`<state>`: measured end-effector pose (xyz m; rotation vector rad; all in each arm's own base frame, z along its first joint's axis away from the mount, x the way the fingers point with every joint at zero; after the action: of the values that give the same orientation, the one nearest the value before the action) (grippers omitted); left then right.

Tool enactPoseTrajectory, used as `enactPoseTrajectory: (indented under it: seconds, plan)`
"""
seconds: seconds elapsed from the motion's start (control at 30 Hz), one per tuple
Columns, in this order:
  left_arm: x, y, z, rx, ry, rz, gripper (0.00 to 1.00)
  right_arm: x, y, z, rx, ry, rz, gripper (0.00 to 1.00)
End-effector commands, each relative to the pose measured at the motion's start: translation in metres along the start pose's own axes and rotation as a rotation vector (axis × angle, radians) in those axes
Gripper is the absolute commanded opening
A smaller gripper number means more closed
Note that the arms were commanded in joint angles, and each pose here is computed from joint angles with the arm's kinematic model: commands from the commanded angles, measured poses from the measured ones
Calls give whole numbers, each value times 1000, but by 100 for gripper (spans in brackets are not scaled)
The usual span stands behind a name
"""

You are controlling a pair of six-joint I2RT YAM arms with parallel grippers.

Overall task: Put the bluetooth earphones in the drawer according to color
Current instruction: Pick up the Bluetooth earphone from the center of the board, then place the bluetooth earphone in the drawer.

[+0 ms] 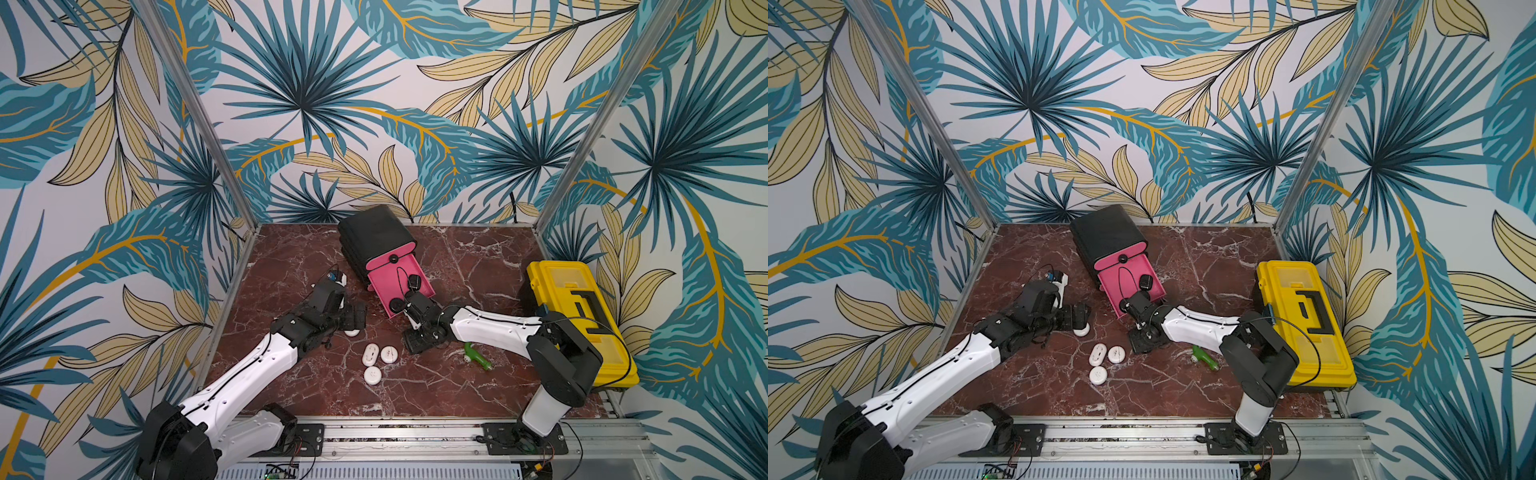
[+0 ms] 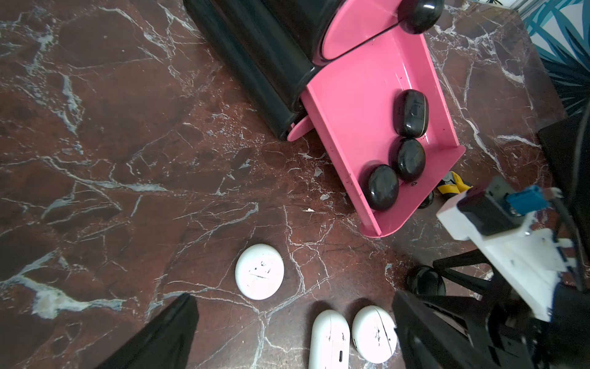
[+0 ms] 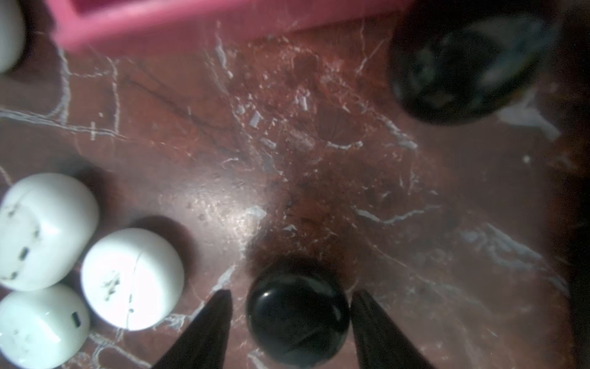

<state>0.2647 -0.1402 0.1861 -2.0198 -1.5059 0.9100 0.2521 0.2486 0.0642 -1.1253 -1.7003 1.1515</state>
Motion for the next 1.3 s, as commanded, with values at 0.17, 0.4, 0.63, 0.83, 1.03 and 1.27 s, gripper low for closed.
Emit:
enactPoseTrajectory:
  seconds: [0.17,0.4,0.63,0.83,1.03,1.27]
  plan:
    - [6,-2,7,9,-13,-13,100,-11,16,9,32,29,90,59]
    - [5,-2,7,10,-13,-10,100,0,10,13,29,-1,101,45]
    - [6,-4,7,4,-12,-11,100,7,-10,1,-25,24,59,42]
    - [7,-6,6,-1,-14,-17,100,15,-27,-13,-78,44,15,42]
    - [8,-7,5,-9,-11,-19,100,18,-53,-38,-156,72,-33,42]
    - [8,-7,4,-11,-11,-21,100,10,-70,-87,-258,121,-30,42]
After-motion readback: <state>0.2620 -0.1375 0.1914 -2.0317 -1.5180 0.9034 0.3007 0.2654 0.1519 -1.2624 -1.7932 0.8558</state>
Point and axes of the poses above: each gripper's point midway between its finger pads, its own y axis out along the fingers, its own x axis along the line the jaws close on, z = x × y, the point moved 4 cm from there along -y, back along the fingers, and after that the axes turned 4 degrees about y, right-handed, at the moved point
